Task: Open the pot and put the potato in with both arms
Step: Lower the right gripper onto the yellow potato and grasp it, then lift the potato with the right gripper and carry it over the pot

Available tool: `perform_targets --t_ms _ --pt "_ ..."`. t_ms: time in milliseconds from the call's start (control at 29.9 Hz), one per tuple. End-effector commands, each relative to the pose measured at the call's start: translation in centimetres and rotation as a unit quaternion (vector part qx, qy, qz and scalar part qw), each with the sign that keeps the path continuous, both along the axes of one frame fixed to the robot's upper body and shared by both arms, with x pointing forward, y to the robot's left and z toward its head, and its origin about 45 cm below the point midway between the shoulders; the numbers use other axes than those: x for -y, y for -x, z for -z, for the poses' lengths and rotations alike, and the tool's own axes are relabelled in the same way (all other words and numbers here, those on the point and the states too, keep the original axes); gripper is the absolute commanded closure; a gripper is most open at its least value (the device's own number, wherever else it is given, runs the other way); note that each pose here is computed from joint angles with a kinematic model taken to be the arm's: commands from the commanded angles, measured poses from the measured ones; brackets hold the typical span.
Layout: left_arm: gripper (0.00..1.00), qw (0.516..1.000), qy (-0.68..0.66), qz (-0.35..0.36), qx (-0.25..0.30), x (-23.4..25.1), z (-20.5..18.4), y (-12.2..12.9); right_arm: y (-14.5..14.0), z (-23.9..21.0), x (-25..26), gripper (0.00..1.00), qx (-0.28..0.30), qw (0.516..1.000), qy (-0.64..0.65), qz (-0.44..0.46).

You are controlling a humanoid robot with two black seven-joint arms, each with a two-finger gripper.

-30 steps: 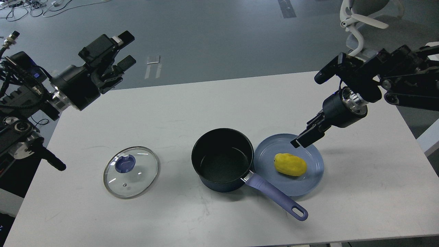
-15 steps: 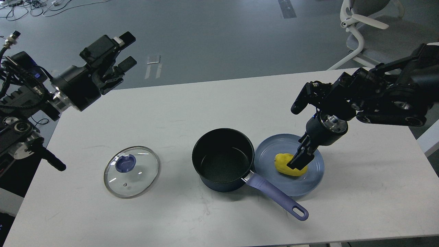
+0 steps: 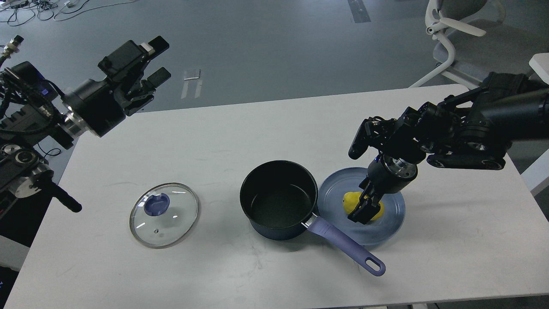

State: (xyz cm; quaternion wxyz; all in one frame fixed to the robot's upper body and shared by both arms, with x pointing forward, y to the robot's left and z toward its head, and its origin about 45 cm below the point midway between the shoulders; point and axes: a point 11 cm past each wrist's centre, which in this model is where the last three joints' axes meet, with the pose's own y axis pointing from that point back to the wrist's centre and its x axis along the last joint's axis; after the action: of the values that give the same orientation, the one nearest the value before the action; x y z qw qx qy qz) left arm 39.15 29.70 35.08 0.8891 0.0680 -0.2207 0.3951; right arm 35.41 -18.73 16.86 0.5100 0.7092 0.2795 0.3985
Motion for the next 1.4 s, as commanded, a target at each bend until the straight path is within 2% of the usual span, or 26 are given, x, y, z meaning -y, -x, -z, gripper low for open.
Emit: perform_targets --t_ms 0,33,100,134,201,301,334,435,535,769,1271,1371 --pt "0.03 1.000 0.001 -0.001 0.003 -0.1 -0.3 -0.1 0.2 0.4 -0.3 0.08 -0.003 1.000 0.002 -0.006" --pt "0.03 1.000 0.001 -0.001 0.003 -0.1 -0.3 -0.1 0.2 0.4 -0.3 0.12 -0.003 1.000 0.004 -0.006" --pt "0.03 1.000 0.001 -0.002 0.003 -0.1 -0.2 -0.1 0.2 0.6 -0.1 0.29 -0.002 1.000 0.010 -0.008" --pt "0.03 1.000 0.001 -0.002 0.003 -0.1 -0.2 -0.1 0.2 0.6 -0.1 0.29 -0.002 1.000 0.010 -0.008" --pt "0.03 1.000 0.001 -0.002 0.003 -0.1 -0.2 -0.1 0.1 0.6 0.0 0.54 -0.002 1.000 0.012 -0.008" --pt "0.03 1.000 0.001 -0.002 0.003 -0.1 -0.3 -0.1 0.1 0.5 0.0 0.72 0.000 1.000 0.013 -0.007" --pt "0.03 1.000 0.001 -0.002 0.003 -0.1 -0.3 -0.1 0.0 0.4 0.1 0.74 0.001 1.000 0.013 -0.007" --pt "0.03 1.000 0.001 -0.002 0.003 -0.1 -0.3 -0.1 -0.6 -0.5 0.0 0.78 0.011 1.000 0.010 -0.005" --pt "0.03 1.000 0.001 -0.003 0.004 -0.1 -0.4 -0.1 -2.2 -3.4 -1.2 0.78 0.043 0.999 -0.015 -0.005" --pt "0.03 1.000 0.001 -0.001 0.001 0.1 -0.2 -0.1 -3.8 -8.4 -5.4 0.77 0.073 0.995 -0.071 0.002" --pt "0.03 1.000 0.001 -0.001 0.001 0.1 -0.2 -0.1 -0.8 -6.4 -12.7 0.75 0.031 0.986 -0.163 -0.013" --pt "0.03 1.000 0.001 -0.002 0.000 0.1 -0.2 -0.1 -0.4 -5.8 -13.0 0.69 0.026 0.986 -0.164 -0.017"
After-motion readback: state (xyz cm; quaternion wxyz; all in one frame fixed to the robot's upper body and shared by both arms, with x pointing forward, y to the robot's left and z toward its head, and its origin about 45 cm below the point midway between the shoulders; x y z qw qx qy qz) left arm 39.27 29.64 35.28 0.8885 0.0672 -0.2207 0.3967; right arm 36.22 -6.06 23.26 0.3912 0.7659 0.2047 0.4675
